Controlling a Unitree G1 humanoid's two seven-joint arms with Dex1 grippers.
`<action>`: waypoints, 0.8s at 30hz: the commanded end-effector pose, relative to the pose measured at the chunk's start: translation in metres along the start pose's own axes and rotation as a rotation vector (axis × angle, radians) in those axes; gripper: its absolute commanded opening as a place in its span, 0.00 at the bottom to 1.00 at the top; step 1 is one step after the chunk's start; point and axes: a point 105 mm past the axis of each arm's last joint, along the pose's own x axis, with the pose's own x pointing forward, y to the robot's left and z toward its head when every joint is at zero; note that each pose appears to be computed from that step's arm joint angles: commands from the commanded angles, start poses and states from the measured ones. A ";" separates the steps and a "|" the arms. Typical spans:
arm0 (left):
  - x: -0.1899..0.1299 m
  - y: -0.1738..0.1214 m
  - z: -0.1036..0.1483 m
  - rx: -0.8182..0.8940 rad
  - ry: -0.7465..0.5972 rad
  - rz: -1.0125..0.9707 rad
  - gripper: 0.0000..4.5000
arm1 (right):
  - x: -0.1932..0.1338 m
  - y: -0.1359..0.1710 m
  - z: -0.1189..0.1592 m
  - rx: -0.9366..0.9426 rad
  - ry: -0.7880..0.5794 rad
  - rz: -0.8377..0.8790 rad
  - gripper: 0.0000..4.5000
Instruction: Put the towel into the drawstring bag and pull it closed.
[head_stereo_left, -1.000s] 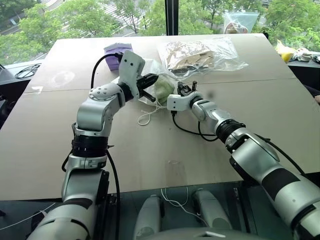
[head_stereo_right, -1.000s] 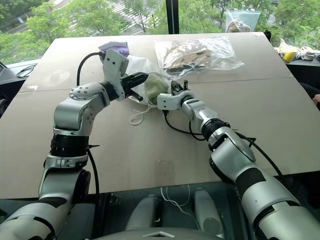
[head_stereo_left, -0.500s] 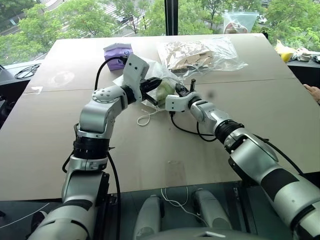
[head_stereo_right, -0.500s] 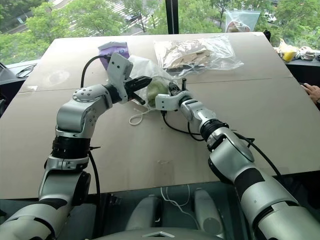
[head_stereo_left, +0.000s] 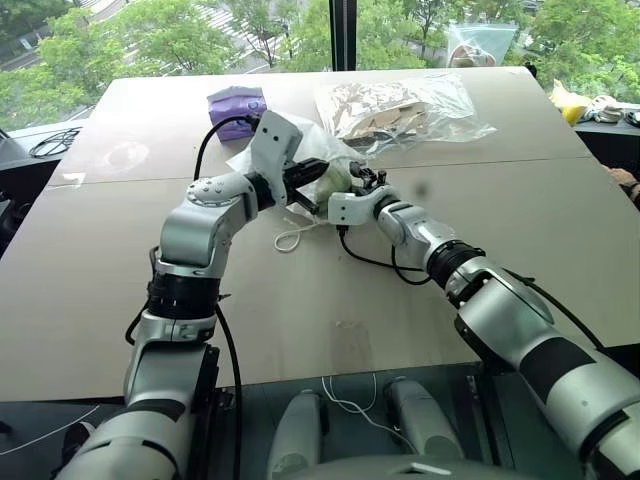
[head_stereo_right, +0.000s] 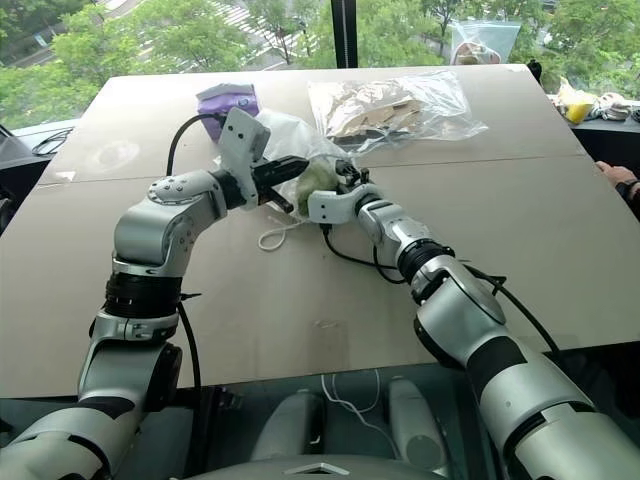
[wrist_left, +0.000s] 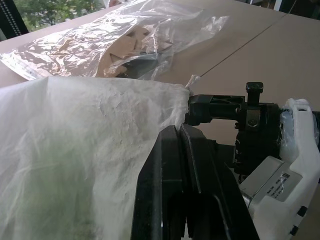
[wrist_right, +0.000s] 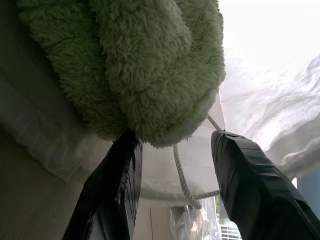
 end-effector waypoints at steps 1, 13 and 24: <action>-0.001 -0.014 0.011 0.043 -0.031 -0.055 0.00 | 0.005 -0.019 0.007 -0.038 -0.018 -0.049 0.52; -0.005 -0.019 0.007 0.045 -0.010 -0.081 0.00 | 0.000 -0.013 -0.025 -0.003 0.110 -0.029 0.24; -0.004 -0.008 0.007 0.065 -0.015 -0.041 0.00 | 0.000 -0.021 -0.012 0.101 0.027 -0.058 0.01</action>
